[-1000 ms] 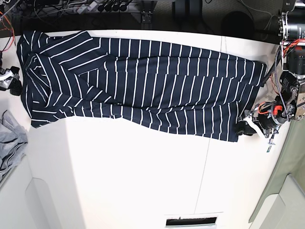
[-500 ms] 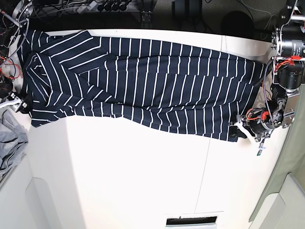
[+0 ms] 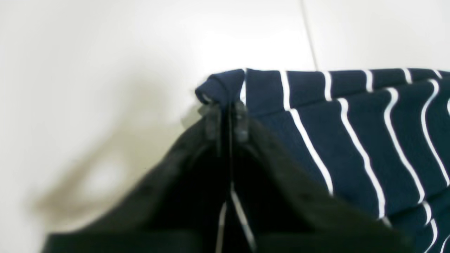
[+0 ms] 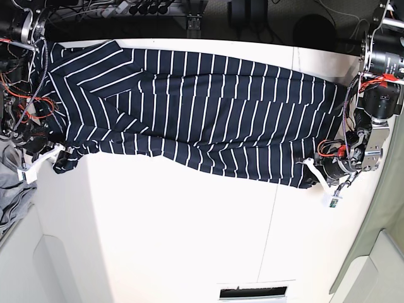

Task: Layout the t-shirt on the table in an organized manner, then fold the t-shirt properly
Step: 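Fold the grasped side edge over the shirt with both grippers, then grasp both ends of the long folded strip with both grippers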

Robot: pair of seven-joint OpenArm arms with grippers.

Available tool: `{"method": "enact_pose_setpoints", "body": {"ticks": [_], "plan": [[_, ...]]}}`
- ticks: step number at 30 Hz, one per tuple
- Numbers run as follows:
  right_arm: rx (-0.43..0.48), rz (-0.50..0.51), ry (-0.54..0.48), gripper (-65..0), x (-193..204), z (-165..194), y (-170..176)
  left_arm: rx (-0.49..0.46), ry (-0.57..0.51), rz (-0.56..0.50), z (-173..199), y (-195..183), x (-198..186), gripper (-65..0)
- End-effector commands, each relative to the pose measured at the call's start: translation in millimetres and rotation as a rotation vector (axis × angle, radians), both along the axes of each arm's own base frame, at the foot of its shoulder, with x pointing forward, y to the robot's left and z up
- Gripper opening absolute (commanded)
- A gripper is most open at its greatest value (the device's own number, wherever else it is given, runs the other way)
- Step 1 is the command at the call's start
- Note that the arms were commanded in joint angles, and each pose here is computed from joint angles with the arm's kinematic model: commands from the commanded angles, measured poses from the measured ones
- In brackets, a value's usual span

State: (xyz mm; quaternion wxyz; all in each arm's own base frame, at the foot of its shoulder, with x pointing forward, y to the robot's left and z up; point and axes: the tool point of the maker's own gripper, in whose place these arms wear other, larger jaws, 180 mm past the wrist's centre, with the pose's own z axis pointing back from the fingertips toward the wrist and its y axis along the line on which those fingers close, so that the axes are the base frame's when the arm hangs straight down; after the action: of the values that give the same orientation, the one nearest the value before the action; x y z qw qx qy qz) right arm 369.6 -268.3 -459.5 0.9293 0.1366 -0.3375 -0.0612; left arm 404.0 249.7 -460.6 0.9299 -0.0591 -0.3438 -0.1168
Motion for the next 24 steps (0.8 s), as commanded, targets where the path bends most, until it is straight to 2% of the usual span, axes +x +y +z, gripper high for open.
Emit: {"method": "enact_pose_setpoints", "body": {"ticks": [1,2,8,13,19,24], "plan": [[-0.02,0.008,-0.035,-55.3,11,13,-8,0.044,0.004,0.007,4,11,4,-65.0],[-0.018,0.017,-0.038,-64.7,11,14,-6,0.048,0.003,0.012,5,12,4,-65.0],[-0.045,0.04,-0.051,-65.0,11,26,-15,0.078,0.019,0.004,18,32,4,-65.0],[-0.068,0.029,-0.105,-65.0,-4,48,-31,-0.03,0.013,-0.139,47,26,-11,-65.0],[-0.14,0.057,-0.154,-65.0,-36,71,-38,-0.059,-0.054,-0.173,84,36,-25,-65.0],[-0.139,0.056,-0.174,-65.0,-68,79,-40,0.002,-0.022,-0.238,93,43,-50,-65.0]]}}
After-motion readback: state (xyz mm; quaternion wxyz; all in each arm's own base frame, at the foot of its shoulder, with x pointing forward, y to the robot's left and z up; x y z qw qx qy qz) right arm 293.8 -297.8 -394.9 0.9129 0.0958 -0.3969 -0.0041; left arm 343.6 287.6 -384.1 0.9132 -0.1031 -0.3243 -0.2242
